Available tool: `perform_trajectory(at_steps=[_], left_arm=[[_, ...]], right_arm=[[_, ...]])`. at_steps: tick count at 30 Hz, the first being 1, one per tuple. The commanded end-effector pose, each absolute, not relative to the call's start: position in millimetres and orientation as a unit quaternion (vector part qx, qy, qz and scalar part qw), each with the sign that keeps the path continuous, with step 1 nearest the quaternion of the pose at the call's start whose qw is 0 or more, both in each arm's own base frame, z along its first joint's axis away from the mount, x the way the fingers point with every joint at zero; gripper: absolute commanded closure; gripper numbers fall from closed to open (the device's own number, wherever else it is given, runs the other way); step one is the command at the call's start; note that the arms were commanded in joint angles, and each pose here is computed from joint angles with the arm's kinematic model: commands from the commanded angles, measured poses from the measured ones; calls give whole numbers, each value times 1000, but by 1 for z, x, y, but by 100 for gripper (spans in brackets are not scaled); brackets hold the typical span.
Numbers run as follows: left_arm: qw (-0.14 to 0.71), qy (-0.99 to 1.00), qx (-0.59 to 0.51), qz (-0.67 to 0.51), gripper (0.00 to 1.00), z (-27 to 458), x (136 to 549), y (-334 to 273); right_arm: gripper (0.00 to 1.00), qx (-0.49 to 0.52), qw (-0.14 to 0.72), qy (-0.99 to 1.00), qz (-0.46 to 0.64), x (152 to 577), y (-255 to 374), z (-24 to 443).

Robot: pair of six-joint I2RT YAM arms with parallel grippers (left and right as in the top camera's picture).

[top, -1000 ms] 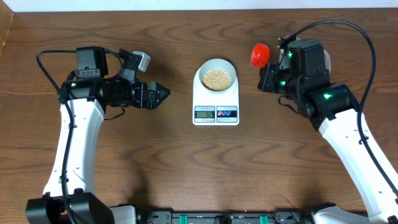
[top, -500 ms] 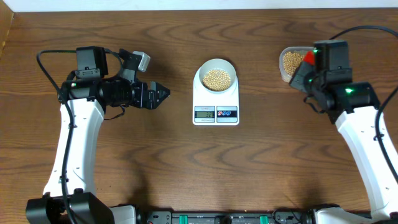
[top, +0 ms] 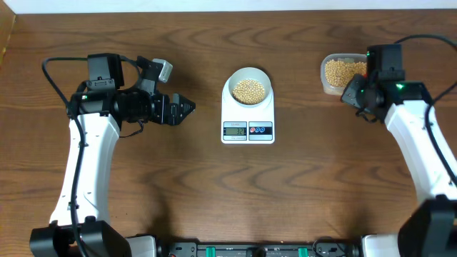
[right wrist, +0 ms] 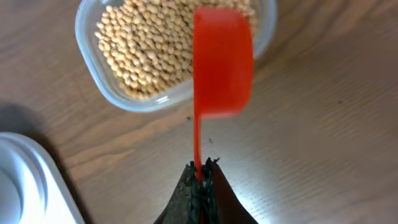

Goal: Scoop item into bowl and weigh 50g on scale
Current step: 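Move the empty scoop back to the soybean tub, then scoop more soybeans from the tub with the right gripper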

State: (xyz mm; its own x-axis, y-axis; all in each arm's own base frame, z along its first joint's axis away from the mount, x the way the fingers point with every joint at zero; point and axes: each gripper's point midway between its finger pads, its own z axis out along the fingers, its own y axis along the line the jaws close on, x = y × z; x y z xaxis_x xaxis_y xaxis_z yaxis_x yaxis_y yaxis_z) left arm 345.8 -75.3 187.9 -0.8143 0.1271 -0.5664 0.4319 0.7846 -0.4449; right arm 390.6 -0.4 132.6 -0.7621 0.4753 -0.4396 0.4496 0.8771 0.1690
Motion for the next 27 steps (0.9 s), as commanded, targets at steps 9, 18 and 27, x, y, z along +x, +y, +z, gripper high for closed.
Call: perform_trajectory(at_steps=[9,18,27], left_arm=[[282,900,167,-288,10,200,347,-75],[282,900,167,-288,10,200,347,-75],[282,900,167,-288,10,200,347,-75]], right_arm=[[99,283,267,917,89,418,12,133],[99,299,243,918,97,414,14,121],[99,310,212,921,98,417,17,95]])
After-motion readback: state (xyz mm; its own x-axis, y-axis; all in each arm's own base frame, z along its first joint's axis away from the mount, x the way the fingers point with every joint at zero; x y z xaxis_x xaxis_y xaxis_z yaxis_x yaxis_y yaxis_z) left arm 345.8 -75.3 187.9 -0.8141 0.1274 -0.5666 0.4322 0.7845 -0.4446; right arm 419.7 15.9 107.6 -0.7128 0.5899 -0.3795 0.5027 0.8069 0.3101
